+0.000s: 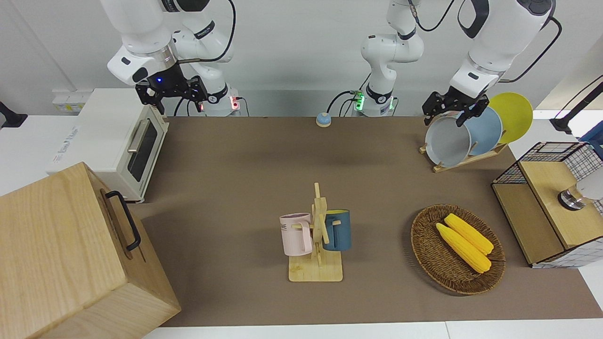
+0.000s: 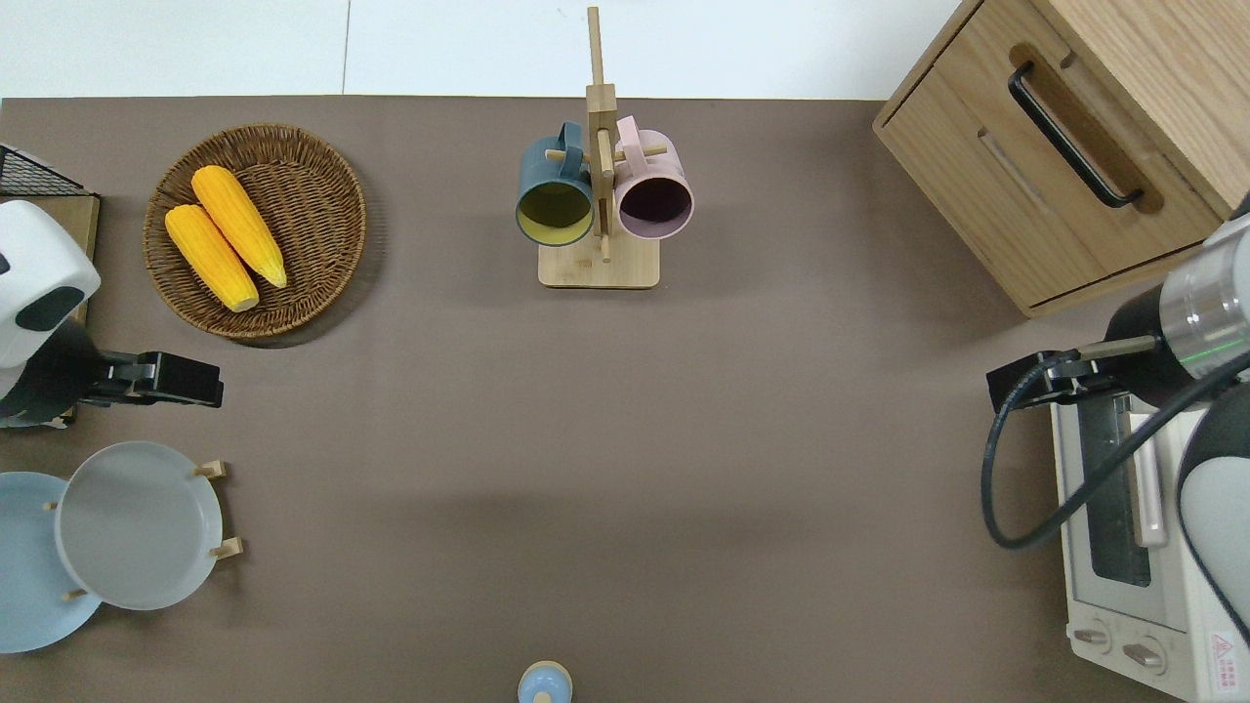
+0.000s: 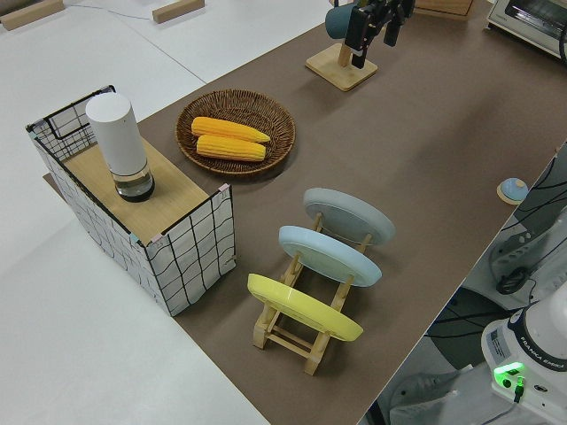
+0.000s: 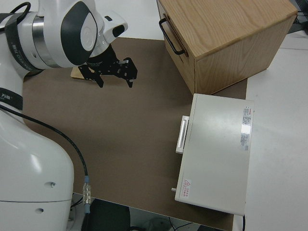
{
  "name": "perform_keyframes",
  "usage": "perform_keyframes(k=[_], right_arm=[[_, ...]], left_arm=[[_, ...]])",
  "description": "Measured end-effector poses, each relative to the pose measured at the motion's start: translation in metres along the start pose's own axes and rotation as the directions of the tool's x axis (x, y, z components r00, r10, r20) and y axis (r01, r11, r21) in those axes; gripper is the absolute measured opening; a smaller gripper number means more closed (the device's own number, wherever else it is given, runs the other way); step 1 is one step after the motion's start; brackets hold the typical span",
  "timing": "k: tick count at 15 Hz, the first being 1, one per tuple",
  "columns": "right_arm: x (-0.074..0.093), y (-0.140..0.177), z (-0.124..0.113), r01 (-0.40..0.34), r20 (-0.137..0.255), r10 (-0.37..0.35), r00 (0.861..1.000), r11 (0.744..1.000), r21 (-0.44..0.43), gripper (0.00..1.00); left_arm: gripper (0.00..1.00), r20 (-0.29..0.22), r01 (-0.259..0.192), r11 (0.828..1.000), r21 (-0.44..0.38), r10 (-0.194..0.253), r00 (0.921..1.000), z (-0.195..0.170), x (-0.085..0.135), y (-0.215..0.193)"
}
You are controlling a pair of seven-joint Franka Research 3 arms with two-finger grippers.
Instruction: Pick gray plate from low plate rack and place it on table with left arm
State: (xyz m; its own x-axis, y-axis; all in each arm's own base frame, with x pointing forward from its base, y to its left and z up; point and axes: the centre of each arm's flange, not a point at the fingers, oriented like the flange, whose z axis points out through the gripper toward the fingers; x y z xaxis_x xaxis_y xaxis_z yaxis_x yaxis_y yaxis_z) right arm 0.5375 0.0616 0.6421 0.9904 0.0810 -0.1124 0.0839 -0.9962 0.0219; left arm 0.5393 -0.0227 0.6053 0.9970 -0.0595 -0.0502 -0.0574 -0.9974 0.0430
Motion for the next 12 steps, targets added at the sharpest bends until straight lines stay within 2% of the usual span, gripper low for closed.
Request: perform_keyframes(k=[4, 7, 10, 12], right_arm=[[0.0, 0.0, 0.0, 0.0, 0.0, 0.0, 1.0, 1.0, 0.0, 0.99], [0.0, 0.0, 0.0, 0.0, 0.0, 0.0, 1.0, 1.0, 0.0, 0.99], [0.0, 0.0, 0.0, 0.0, 0.0, 0.0, 1.0, 1.0, 0.0, 0.99], [0.0, 0.0, 0.0, 0.0, 0.0, 0.0, 1.0, 1.0, 0.0, 0.99]], left_arm=[[1.0, 0.015, 0.013, 0.997, 0.077, -0.015, 0.9998, 0.002, -0.002, -0.014], [1.0, 0.027, 0.059, 0.992, 0.113, -0.062, 0.9977, 0.005, -0.008, -0.045], [1.0, 0.041, 0.104, 0.982, 0.159, -0.112, 0.9928, 0.008, -0.025, -0.087], [1.0, 0.045, 0.111, 0.98, 0.168, -0.12, 0.9917, 0.011, -0.041, -0.115]])
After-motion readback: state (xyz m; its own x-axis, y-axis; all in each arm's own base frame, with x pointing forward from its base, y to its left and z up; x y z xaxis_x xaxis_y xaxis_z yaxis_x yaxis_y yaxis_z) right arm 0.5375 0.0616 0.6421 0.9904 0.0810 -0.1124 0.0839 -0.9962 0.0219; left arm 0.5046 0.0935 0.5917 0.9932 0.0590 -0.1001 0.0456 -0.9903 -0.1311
